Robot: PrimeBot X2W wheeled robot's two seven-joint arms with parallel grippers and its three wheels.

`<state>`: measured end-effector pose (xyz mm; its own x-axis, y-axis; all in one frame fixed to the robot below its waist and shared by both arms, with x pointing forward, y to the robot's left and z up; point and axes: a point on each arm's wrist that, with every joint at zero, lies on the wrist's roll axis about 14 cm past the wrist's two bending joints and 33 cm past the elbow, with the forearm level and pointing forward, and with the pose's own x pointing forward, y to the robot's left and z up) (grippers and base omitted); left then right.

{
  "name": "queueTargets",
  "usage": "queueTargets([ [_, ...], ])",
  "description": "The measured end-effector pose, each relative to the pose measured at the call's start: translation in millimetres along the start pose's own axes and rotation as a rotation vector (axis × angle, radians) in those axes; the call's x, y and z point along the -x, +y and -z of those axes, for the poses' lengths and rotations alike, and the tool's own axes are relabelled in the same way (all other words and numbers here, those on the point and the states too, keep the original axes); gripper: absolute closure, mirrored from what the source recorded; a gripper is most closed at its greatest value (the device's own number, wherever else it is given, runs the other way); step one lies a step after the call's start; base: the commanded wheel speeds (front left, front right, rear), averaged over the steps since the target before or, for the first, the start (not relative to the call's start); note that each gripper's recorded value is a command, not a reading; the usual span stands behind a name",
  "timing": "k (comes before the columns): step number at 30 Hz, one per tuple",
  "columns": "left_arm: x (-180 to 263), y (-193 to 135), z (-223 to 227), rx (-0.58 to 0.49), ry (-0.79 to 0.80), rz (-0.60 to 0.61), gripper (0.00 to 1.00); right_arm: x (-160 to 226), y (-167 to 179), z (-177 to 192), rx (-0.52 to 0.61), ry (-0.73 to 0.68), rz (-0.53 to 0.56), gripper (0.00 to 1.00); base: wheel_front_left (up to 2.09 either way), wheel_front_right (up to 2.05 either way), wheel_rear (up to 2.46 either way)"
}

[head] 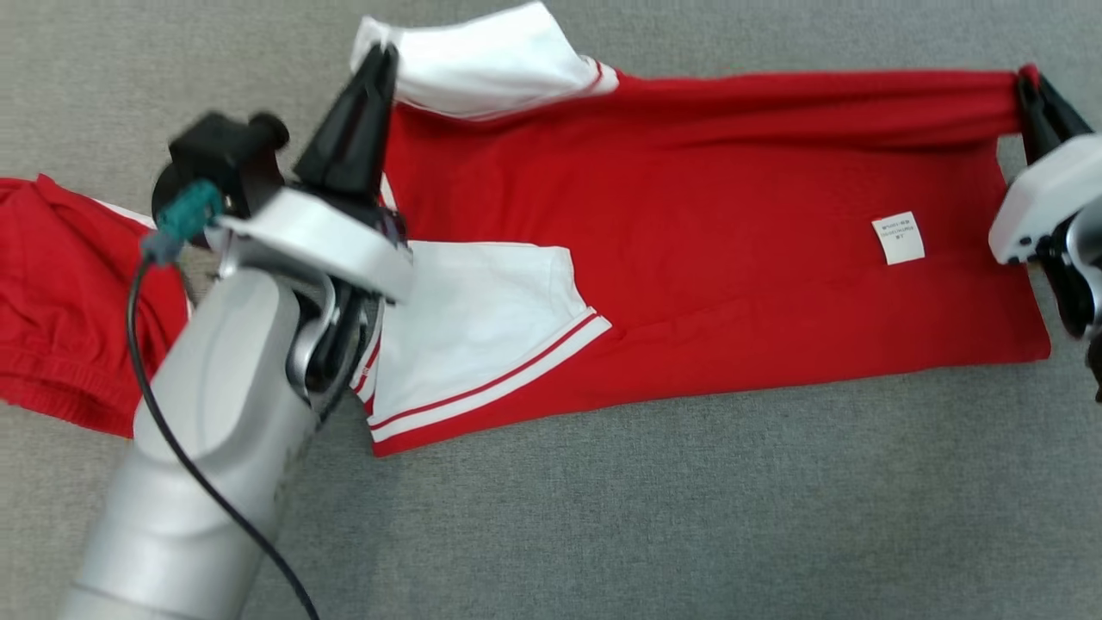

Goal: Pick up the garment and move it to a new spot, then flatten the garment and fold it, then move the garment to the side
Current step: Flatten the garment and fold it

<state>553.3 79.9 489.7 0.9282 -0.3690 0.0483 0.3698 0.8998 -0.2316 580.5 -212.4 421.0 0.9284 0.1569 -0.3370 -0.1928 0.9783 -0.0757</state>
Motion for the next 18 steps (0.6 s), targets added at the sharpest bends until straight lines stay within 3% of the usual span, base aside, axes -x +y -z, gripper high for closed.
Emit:
queueTargets([
  [9, 61.9, -10.8, 0.9, 0.082, 0.019, -0.067, 1.00, 25.0, 6.2, 18.4, -0.016, 0.009, -0.020, 1.00, 0.00, 0.00, 0.00],
  [18, 102.5, -30.0, 33.8, 0.185, 0.125, -0.105, 1.00, 41.5, 9.9, 39.0, -0.039, 0.018, -0.038, 1.00, 0.00, 0.00, 0.00],
])
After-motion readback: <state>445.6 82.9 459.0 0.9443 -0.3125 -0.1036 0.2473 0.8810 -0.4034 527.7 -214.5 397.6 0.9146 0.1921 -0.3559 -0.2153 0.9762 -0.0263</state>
